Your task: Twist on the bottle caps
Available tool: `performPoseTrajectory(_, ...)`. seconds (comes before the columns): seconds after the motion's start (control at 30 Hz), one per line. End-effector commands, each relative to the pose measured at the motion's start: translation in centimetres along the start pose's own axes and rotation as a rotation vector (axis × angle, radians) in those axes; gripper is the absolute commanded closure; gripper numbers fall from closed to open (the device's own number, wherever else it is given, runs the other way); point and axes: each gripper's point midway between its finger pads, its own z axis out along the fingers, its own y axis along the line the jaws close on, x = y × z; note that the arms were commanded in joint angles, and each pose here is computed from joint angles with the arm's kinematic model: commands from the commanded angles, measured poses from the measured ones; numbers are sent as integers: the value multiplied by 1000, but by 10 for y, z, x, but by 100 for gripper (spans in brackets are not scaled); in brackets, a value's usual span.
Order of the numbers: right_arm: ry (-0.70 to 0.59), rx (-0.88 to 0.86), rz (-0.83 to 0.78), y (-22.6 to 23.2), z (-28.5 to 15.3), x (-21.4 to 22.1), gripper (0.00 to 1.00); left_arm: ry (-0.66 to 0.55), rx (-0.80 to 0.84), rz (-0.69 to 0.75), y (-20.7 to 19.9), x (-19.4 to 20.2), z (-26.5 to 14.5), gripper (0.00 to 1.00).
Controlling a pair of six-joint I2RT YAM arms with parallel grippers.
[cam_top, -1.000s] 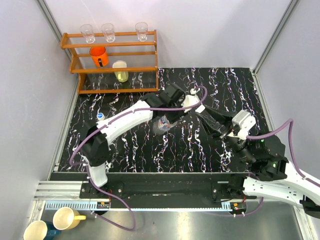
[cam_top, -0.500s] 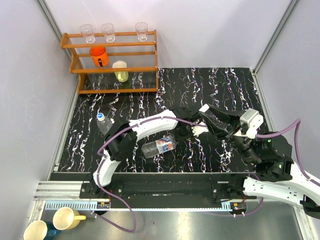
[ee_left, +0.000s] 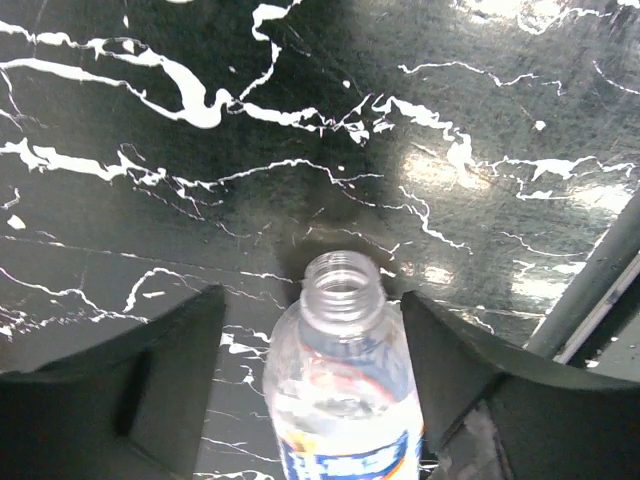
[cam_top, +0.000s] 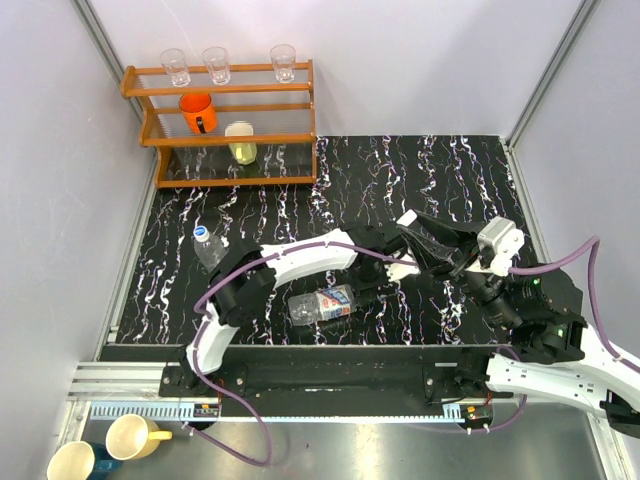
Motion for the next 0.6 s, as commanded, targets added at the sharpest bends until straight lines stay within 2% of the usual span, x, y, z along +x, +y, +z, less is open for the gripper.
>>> performPoseTrajectory(0.0,-26,25,29,-7,-1,-16,76,-130,-35,6,2,-23,-32,22)
performPoseTrajectory(0.07,-20,24,28,-6,0,-14,76,-133,-52,6,4,-22,-33,16)
performPoseTrajectory(0.1,-20,24,28,-6,0,-15,76,-135,-59,6,5,-21,-35,8)
performPoseTrajectory(0.2,-15,24,29,-6,0,-14,75,-157,-76,10,5,-21,-46,1)
performPoseTrajectory(0.47,-15,32,33,-9,-2,-18,74,-235,-180,-31,10,-12,-103,1)
performPoseTrajectory(0.57,6,24,27,-8,-3,-14,74,-230,-175,-78,1,5,-121,1)
